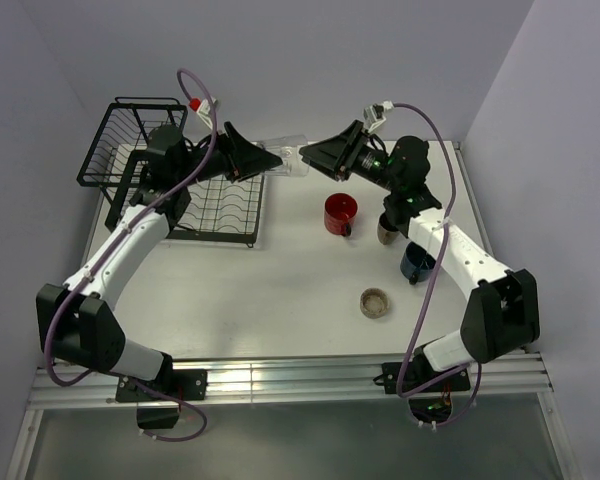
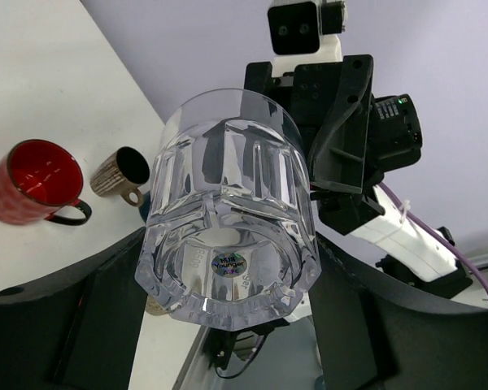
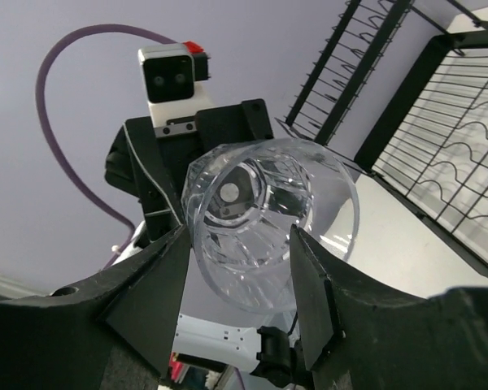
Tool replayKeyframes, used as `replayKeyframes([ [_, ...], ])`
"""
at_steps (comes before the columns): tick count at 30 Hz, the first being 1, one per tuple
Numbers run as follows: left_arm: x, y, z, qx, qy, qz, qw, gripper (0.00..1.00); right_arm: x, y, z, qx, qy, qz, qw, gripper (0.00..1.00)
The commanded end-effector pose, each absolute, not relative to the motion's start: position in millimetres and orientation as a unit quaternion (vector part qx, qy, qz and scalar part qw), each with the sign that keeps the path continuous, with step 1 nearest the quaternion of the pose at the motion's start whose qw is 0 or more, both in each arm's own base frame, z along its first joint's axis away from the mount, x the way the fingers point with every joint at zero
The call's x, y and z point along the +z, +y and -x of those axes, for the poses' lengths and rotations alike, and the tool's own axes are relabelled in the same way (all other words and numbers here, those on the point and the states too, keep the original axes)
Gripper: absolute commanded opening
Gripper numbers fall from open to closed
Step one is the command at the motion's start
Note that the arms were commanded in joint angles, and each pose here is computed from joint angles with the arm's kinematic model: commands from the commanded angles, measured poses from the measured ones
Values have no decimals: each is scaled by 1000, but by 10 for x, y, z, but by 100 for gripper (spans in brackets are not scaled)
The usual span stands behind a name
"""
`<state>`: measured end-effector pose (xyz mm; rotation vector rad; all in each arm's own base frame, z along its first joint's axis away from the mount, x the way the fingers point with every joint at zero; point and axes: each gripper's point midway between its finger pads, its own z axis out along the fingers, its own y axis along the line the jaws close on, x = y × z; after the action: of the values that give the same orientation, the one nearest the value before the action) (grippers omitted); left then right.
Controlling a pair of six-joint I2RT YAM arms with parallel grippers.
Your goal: Load the cups into the dish rack
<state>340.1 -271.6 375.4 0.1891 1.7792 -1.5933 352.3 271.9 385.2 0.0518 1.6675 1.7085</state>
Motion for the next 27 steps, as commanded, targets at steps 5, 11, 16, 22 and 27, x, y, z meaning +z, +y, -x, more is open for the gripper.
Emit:
replayKeyframes([
  [5, 4284, -2402, -3534, -522, 696, -84, 485, 0, 3757, 2356, -3638, 614, 671, -66, 410, 61],
  [11, 3898, -1857, -4177, -304, 807, 9, 506, 0, 3513, 2005, -3784, 517, 716, -125, 452, 61],
  [16, 3491, -1498, -4683, -170, 845, 72, 502, 0, 3414, 1853, -3770, 458, 744, -133, 468, 62],
  [22, 2987, -1342, -5154, -74, 874, 93, 470, 0, 3307, 1759, -3753, 419, 763, -132, 473, 62],
  [27, 2585, -1386, -5383, -54, 892, 91, 439, 0, 3176, 1765, -3763, 410, 776, -127, 463, 62],
])
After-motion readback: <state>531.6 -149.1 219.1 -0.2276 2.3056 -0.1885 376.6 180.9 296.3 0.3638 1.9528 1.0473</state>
